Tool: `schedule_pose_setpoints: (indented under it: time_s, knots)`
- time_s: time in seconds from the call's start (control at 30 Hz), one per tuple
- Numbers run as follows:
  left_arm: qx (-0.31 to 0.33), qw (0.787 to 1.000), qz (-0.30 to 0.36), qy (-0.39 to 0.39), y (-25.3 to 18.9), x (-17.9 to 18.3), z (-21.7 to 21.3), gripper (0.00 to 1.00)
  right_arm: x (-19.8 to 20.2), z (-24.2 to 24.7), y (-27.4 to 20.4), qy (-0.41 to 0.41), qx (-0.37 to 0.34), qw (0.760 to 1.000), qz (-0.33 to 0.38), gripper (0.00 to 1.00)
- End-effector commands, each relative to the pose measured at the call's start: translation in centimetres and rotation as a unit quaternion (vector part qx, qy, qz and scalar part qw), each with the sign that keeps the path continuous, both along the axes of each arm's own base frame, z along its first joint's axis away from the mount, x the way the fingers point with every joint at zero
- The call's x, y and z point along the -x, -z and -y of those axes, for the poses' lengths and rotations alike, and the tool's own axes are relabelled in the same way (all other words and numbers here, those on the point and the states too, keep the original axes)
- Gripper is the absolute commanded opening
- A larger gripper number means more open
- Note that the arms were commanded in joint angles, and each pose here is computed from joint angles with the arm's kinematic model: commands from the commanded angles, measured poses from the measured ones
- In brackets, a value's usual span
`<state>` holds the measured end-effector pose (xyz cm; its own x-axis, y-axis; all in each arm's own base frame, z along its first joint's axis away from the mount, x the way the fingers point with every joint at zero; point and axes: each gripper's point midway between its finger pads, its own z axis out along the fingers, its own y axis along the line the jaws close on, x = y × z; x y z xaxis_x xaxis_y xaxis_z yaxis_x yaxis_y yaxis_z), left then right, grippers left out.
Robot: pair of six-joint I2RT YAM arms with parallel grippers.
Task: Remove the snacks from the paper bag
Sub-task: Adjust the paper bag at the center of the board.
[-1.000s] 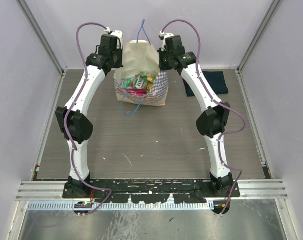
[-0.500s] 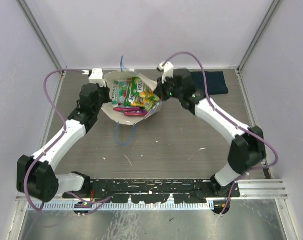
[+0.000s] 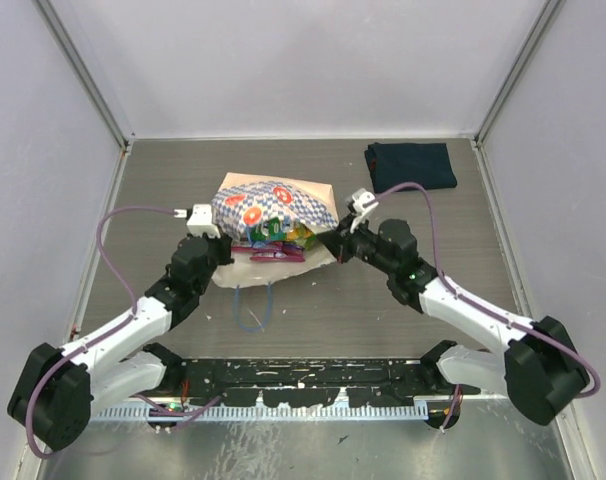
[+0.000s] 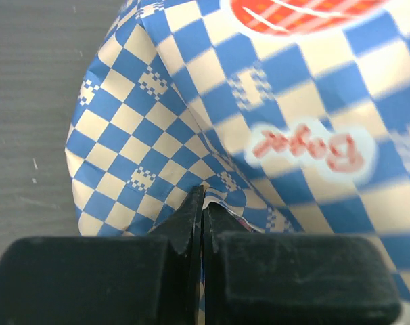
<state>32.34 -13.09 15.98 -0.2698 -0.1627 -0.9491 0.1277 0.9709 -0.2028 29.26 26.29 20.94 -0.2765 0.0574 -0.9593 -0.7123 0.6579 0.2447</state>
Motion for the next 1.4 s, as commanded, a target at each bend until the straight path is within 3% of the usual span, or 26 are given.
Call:
schedule_pose_setpoints:
  time_s: [0.0,0.17,0.37,0.57,0.7,0.77,0.83,0.9,1.0,1.03,1.07,1.1,1.13,1.23,1.37]
  knots:
    - [0.016,1.0,0.0,-0.025,1.9,1.5,-1.2,0.0,0.0,2.7,-0.9,0.067,-0.047,0.996,0.047,0.05]
    - [0.037,0.999,0.0,-0.033,2.1,2.4,-1.5,0.01,0.3,4.3,2.8,0.104,-0.053,0.992,0.039,0.09]
    - [0.042,0.995,-0.049,-0.077,4.9,1.9,-2.0,0.02,-0.1,4.3,5.8,0.115,-0.053,0.992,0.019,0.09]
    - [0.03,0.99,-0.062,-0.121,5.7,-0.7,-2.0,0.01,-1.8,3.2,6.7,0.115,-0.051,0.992,0.018,0.1]
    - [0.008,0.993,-0.055,-0.107,5.4,-3.1,-0.7,0.02,-3.6,2.4,6.5,0.126,-0.059,0.99,0.023,0.11]
    - [-0.005,0.993,-0.058,-0.102,5.1,-4.4,-0.2,0.02,-4.4,1.9,6.0,0.127,-0.066,0.989,0.023,0.13]
    - [-0.01,0.994,-0.066,-0.091,4.7,-5.1,0.4,0.01,-4.4,1.1,5.4,0.108,-0.071,0.991,0.016,0.24]
    - [-0.011,0.995,-0.07,-0.071,3.9,-5.1,1.0,0.1,-3.7,0.6,5.4,0.089,-0.075,0.993,0.001,0.49]
    - [0.002,0.997,-0.075,-0.01,2.0,-3.8,2.6,0.64,-1.9,0.8,5.8,0.072,-0.073,0.994,-0.023,0.85]
    - [0.012,0.998,-0.068,0.011,0.5,-3.1,3.1,0.79,-1.3,1.0,5.9,0.067,-0.072,0.995,-0.031,0.93]
    - [0.016,0.997,-0.067,0.036,-0.4,-2.3,3.5,0.85,-0.6,1.2,5.9,0.063,-0.071,0.995,-0.04,0.99]
    - [0.014,0.996,-0.066,0.064,-1.0,-1.4,4.0,0.94,0.1,1.4,5.9,0.06,-0.068,0.995,-0.049,1.0]
    - [0.005,0.994,-0.068,0.081,-1.3,-0.5,4.0,0.99,0.6,1.7,5.5,0.059,-0.066,0.995,-0.053,1.0]
    - [-0.004,0.994,-0.067,0.09,-2.7,1.6,3.0,0.98,2.1,2.7,3.4,0.063,-0.072,0.994,-0.057,1.0]
    - [0.061,0.991,-0.055,0.103,-3.9,4.0,3.2,0.98,4.1,4.5,2.4,0.095,-0.124,0.983,-0.093,1.0]
